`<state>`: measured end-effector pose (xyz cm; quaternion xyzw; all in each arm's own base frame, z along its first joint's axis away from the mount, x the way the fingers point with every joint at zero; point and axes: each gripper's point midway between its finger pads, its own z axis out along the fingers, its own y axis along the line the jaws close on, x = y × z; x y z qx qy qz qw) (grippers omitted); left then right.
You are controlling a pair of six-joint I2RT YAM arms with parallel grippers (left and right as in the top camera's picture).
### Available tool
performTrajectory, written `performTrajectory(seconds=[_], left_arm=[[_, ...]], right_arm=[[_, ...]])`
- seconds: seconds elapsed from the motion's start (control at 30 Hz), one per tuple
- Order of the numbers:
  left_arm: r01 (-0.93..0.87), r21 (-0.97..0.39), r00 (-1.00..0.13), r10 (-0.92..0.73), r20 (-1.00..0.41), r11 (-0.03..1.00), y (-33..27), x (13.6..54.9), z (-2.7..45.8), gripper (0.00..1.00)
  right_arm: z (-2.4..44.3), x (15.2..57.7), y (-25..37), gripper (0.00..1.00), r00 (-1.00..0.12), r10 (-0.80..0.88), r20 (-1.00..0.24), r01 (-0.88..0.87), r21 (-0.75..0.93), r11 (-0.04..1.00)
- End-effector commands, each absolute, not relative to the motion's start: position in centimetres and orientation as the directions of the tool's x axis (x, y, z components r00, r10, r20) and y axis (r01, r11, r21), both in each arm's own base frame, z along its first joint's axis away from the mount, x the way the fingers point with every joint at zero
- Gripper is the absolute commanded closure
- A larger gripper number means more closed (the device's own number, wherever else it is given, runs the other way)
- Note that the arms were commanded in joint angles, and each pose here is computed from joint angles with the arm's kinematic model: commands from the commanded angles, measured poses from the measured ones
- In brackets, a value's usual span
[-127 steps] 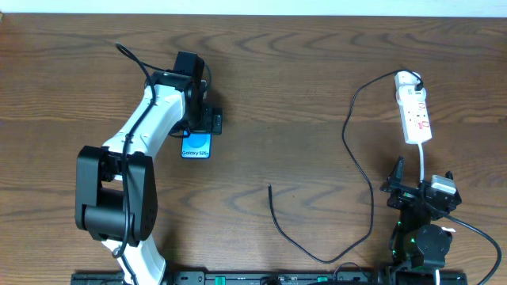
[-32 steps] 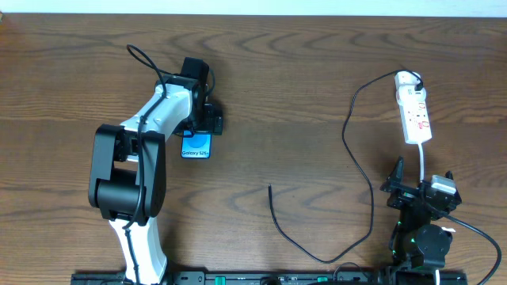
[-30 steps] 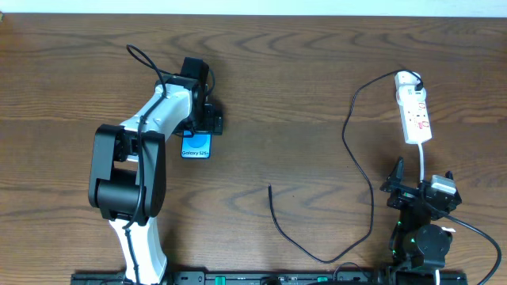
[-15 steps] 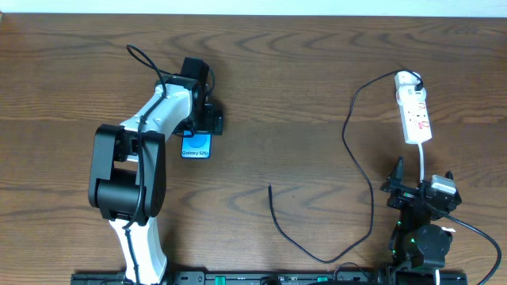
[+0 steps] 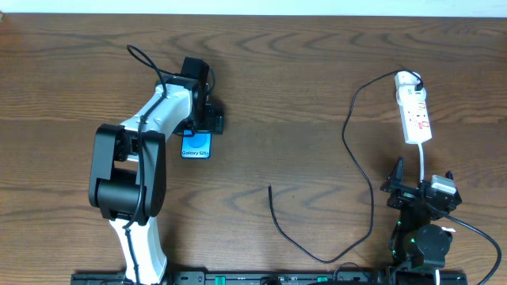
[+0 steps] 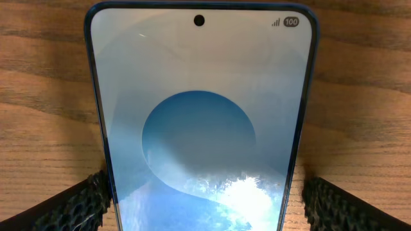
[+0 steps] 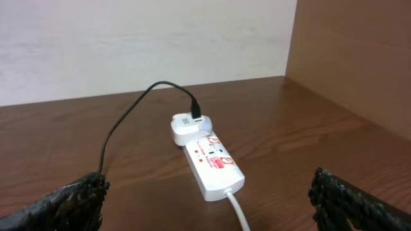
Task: Plug charger to phone and switch on socket
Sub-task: 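Close the left gripper fingers around the phone's sides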
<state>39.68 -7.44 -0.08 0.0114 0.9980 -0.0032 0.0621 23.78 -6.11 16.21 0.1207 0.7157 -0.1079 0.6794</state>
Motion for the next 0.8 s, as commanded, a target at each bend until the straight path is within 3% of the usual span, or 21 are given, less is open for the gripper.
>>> performTrajectory(seconds=[0.0,0.77], left_arm=[[0.023,0.004,-0.996,0.024,-0.083,1.0,-7.21,38.99,-1.3,0.02],[0.024,0.007,-0.997,0.025,-0.068,1.0,-7.13,38.6,-1.33,0.02]], right_arm=[[16.26,23.66,-6.39,0.01,-0.039,0.04,-0.998,0.334,0.025,0.942],[16.26,23.66,-6.39,0.01,-0.039,0.04,-0.998,0.334,0.025,0.942]])
